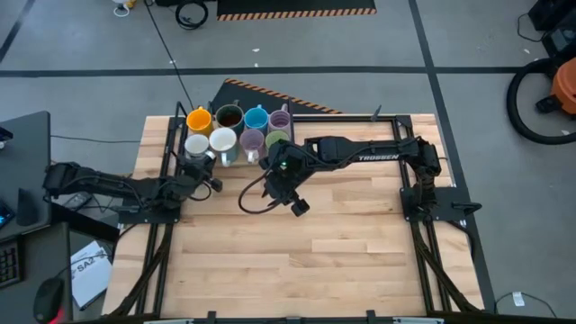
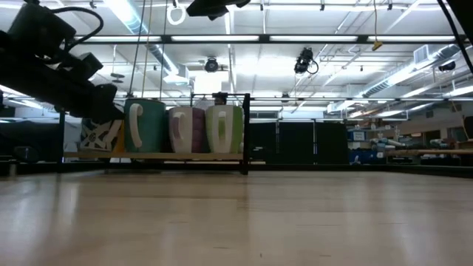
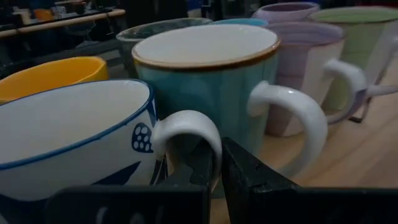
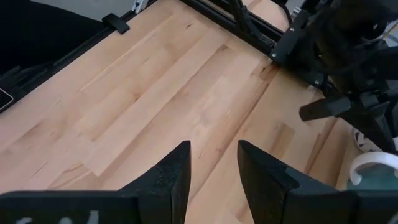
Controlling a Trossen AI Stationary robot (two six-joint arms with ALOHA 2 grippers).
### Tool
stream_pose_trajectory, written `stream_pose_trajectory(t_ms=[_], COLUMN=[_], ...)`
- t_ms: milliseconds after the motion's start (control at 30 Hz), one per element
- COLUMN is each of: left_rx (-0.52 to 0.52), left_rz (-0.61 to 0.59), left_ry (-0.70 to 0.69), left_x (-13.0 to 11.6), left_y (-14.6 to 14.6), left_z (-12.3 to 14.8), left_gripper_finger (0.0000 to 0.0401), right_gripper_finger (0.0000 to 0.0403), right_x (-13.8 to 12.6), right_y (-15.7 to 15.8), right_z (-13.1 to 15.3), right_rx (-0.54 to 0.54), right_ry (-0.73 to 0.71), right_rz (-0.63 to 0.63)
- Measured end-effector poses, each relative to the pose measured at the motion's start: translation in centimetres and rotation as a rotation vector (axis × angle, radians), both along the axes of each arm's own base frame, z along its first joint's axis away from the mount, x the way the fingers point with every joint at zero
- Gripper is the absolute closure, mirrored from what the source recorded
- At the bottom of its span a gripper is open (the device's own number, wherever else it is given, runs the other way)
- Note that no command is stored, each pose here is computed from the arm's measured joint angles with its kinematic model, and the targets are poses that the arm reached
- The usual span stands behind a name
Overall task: Place coffee mugs
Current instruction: Put the blue patterned mug on the shelf
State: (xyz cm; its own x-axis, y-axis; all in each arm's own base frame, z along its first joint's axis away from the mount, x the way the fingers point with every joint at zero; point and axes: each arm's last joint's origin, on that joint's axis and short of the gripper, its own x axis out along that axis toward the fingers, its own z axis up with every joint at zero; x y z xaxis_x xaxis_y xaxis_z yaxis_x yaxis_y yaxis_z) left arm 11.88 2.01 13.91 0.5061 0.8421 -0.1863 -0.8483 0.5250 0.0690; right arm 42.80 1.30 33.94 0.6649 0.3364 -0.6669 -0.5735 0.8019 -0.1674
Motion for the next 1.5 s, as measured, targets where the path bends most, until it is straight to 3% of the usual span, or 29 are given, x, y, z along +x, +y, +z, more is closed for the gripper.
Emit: stream_pose_trajectory(t_ms=[800,1500], left_rx=[-0.025,-0.07], left_rz=[-0.023,-0.021], left_ry=[-0.012,0.012], left_x=[0.1,-0.1], left_y=[1.2,1.1], left_z=[0.2,-0.4], left_gripper_finger=[0.0378,0.0313], right_gripper_finger=[0.0266,0.0266], right_x=[-0.1,-0.1], right_y=[0.4,0.4], right_z=[-0.1,-0.1], right_rx=[0.007,0.006], right_ry=[0.014,0.017], right_rz=[0.002,0.001])
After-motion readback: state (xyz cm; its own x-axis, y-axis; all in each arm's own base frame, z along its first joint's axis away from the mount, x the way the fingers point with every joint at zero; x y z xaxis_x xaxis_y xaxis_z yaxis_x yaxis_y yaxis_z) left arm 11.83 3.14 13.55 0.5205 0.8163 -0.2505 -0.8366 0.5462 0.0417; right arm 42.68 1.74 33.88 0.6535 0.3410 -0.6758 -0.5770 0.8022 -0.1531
